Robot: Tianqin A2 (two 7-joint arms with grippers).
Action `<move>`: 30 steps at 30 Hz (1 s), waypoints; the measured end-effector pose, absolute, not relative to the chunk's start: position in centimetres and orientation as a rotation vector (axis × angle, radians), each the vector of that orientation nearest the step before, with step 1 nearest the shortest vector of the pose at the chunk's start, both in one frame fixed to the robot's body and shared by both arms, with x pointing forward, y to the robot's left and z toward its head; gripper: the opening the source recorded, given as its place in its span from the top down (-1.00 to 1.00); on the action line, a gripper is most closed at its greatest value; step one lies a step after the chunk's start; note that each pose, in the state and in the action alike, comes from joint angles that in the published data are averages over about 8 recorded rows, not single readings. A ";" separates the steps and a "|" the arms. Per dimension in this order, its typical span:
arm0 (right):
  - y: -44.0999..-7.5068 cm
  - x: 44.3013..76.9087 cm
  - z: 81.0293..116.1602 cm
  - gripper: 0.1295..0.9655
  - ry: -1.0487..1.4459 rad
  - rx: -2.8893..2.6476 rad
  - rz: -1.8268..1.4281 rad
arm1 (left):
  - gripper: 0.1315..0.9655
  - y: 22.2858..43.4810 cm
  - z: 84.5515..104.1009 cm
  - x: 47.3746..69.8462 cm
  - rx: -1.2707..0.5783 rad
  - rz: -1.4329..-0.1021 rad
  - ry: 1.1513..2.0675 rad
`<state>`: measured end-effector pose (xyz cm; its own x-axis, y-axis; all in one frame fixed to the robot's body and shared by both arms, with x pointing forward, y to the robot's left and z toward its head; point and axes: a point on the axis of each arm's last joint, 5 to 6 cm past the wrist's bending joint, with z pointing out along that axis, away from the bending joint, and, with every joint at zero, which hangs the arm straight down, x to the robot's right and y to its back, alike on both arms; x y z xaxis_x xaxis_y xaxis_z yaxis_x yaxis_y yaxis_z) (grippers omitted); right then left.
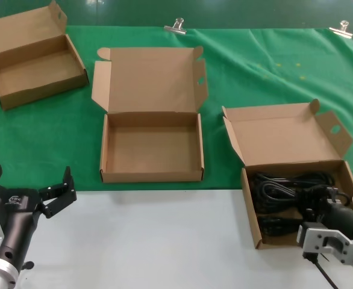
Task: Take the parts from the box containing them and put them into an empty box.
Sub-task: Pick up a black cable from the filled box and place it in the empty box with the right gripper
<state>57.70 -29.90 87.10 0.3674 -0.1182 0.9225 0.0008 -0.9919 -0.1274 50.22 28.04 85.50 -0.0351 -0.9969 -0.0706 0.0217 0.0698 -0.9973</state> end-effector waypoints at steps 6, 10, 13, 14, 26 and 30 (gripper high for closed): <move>-29.6 56.8 87.8 0.76 0.133 -2.491 -1.711 | -1.00 28.0 85.5 50.2 -1.125 -1.193 1.253; -29.0 56.3 88.8 0.80 0.150 -2.461 -1.728 | -1.00 28.0 85.5 50.2 -1.125 -1.193 1.253; -28.4 55.9 89.9 0.80 0.163 -2.428 -1.747 | -1.00 28.0 85.5 50.2 -1.125 -1.193 1.253; -28.1 55.8 90.3 0.80 0.166 -2.415 -1.755 | -1.00 28.0 85.5 50.2 -1.125 -1.193 1.253; -21.9 59.0 94.8 0.81 0.106 -2.205 -1.830 | -1.00 28.0 85.5 50.2 -1.125 -1.193 1.253; -19.0 61.7 95.4 0.81 0.033 -2.158 -1.837 | -1.00 28.0 85.5 50.2 -1.125 -1.193 1.253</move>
